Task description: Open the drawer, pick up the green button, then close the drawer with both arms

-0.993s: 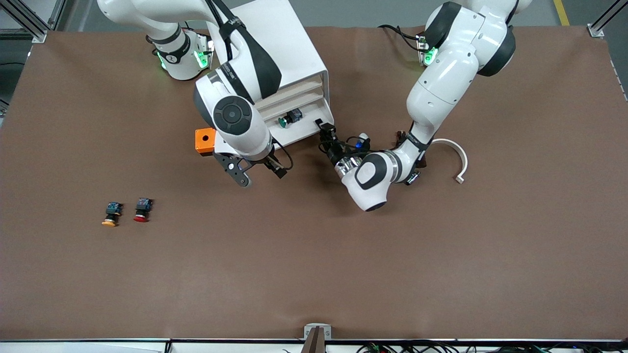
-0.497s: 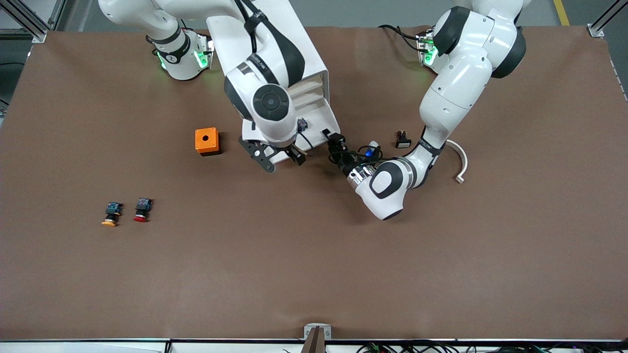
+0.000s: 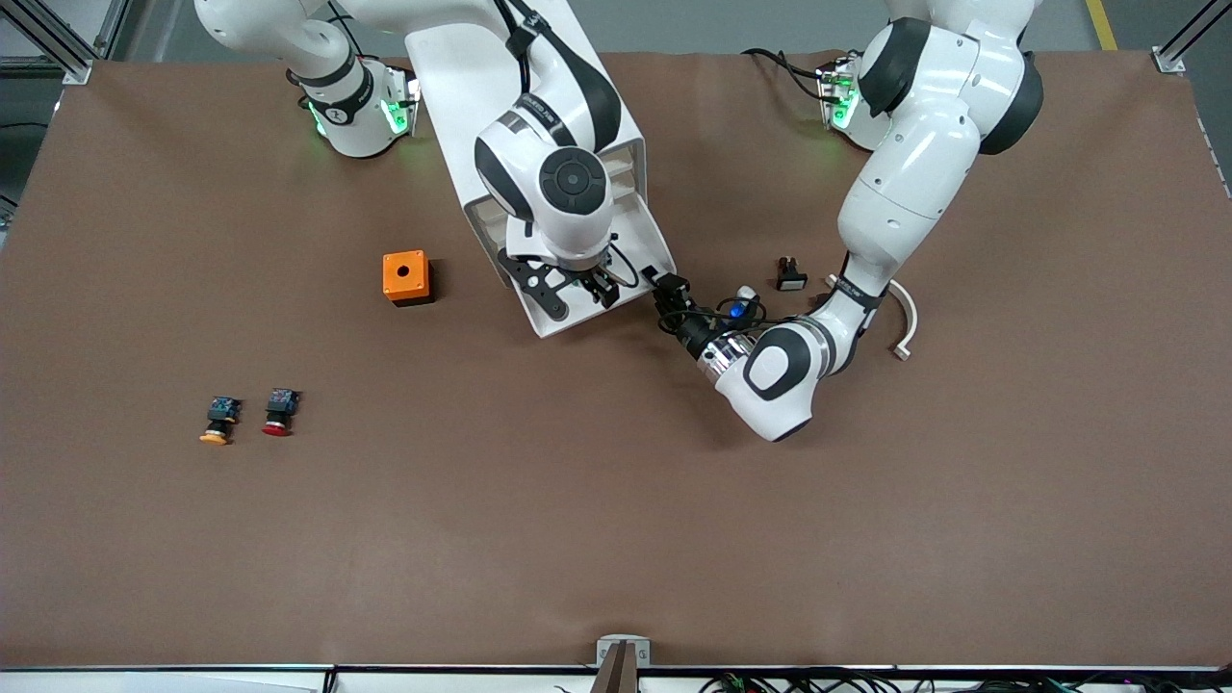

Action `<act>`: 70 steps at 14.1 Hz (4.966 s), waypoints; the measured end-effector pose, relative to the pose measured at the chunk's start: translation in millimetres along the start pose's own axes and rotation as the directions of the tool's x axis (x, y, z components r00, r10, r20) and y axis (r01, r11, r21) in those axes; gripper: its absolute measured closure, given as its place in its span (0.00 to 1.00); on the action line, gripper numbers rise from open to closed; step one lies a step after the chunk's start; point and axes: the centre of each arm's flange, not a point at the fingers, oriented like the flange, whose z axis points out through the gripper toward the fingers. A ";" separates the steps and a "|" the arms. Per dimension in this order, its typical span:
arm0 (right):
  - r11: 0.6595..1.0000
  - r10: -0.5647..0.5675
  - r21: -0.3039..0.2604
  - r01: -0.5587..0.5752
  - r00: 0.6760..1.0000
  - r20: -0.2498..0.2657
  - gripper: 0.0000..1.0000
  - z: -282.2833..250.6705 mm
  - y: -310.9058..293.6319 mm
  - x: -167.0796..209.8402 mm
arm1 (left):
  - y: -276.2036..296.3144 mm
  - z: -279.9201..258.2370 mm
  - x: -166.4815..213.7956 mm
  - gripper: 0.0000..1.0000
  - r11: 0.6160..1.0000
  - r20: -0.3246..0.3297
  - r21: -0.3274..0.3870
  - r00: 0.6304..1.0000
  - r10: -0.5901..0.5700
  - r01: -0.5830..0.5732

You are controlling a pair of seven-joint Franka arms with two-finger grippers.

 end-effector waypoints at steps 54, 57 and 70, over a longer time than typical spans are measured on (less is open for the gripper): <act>0.936 -0.352 0.024 0.352 0.936 0.021 0.57 -72.9 27.7 225.1 | -191.8 -55.1 -119.6 0.00 0.077 -0.972 0.102 -0.083 0.218 -0.992; 0.888 -0.457 0.050 0.457 0.889 0.007 0.57 -54.5 45.7 283.4 | -182.1 -49.0 -115.5 0.00 0.092 -0.970 0.110 -0.086 0.227 -0.990; 0.740 -0.666 0.034 0.672 0.739 -0.103 0.57 84.4 129.5 422.5 | -151.2 54.6 -117.1 0.00 0.085 -0.941 0.230 -0.199 0.276 -0.970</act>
